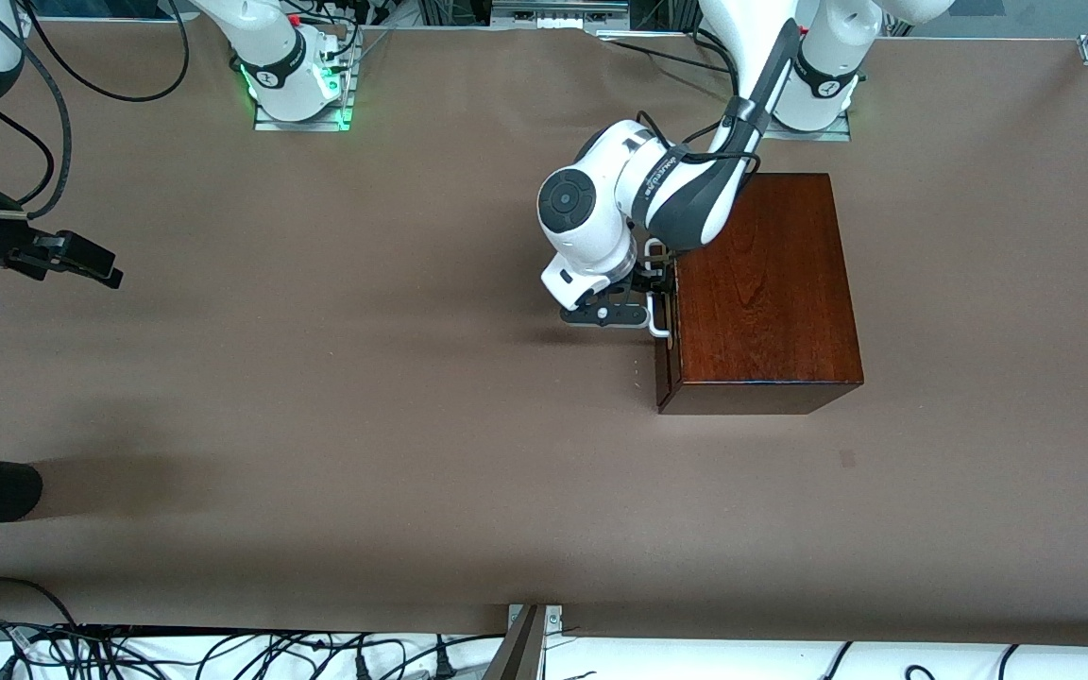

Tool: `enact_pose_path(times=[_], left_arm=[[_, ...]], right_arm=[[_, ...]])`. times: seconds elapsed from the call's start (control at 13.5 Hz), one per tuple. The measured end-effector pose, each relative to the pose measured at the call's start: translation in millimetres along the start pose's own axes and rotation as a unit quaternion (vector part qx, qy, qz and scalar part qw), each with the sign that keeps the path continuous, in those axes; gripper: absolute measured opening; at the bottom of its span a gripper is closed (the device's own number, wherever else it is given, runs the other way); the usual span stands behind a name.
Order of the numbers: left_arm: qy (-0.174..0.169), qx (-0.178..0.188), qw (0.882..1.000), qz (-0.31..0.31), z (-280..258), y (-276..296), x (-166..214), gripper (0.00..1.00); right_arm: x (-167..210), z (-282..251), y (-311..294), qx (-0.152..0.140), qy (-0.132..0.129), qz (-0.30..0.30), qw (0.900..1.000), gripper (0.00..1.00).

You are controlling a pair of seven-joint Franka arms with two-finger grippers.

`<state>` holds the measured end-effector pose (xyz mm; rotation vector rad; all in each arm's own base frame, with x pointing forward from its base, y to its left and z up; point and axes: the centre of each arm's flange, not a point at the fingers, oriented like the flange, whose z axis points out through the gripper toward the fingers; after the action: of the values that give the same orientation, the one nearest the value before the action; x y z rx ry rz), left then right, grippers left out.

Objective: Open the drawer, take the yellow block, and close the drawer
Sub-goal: 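Lower the left gripper and close it on the white drawer handle, then pull the drawer handle outward with the left gripper, opening the drawer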

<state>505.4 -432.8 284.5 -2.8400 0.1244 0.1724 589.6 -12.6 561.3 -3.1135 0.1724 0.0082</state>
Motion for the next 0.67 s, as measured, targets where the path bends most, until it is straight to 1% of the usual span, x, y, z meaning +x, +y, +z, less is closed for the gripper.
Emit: enact_pose_path(times=[0.22, 0.67], left_arm=[[-0.008, -0.018, 1.0, -0.013, 1.2, 3.2, -0.9, 1.0], [-0.007, -0.057, 0.997, -0.045, -5.8, 10.7, 1.0, 1.0]], right_arm=[[-0.1, 0.1, -0.1, 0.0, 0.0, 0.0, 1.0, 1.0], [-0.4, 0.2, -1.4, 0.0, -0.001, -0.005, 1.0, 1.0]])
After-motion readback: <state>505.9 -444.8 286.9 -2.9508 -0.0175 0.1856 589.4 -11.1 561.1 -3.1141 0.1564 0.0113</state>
